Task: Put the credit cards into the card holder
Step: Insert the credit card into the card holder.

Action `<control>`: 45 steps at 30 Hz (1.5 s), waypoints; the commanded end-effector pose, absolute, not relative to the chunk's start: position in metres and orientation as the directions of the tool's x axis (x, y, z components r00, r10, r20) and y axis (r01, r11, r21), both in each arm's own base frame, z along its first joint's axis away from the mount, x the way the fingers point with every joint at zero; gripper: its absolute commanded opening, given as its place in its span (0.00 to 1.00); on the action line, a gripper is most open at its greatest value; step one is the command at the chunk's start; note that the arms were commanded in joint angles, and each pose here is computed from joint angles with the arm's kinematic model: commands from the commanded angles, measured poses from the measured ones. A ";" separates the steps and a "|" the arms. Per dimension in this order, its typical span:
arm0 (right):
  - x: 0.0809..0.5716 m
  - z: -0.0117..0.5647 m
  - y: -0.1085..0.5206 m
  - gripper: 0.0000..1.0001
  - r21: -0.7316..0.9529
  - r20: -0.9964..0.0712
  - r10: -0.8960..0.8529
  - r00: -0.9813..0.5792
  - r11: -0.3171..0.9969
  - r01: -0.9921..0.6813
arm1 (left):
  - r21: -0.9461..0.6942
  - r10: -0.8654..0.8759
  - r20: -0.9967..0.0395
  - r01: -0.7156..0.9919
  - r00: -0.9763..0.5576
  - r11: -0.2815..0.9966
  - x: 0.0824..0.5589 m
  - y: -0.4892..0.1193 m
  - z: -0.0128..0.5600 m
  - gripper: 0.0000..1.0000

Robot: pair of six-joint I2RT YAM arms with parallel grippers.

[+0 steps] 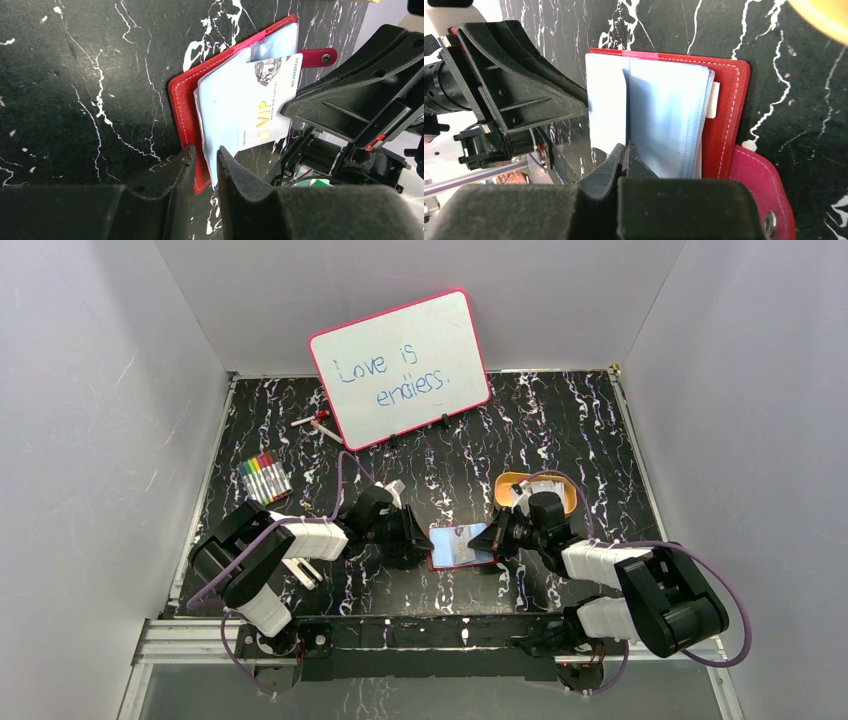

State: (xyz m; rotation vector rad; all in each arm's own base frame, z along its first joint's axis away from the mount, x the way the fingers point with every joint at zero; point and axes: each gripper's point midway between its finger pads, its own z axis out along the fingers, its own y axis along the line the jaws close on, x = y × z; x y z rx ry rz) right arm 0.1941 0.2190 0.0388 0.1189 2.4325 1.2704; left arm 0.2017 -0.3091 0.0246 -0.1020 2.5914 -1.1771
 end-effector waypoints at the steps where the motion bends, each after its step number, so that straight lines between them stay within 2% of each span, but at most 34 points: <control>1: 0.204 0.046 0.218 0.00 0.802 -0.360 0.294 -0.885 0.583 -0.133 | -0.713 -0.166 -0.208 0.033 -0.964 0.700 0.195 -0.303 0.010 0.21; 24: 0.186 0.038 0.240 0.00 0.836 -0.307 0.181 -0.934 0.521 -0.173 | -0.712 -0.167 -0.199 0.025 -0.966 0.701 0.196 -0.304 0.007 0.21; 36: 0.191 0.035 0.236 0.00 0.852 -0.285 0.312 -0.906 0.516 -0.091 | -0.709 -0.184 -0.207 0.018 -0.961 0.705 0.195 -0.300 0.009 0.20; 45: 0.186 0.036 0.251 0.00 0.852 -0.285 0.248 -0.926 0.509 -0.126 | -0.715 -0.183 -0.206 0.020 -0.961 0.699 0.195 -0.301 0.009 0.20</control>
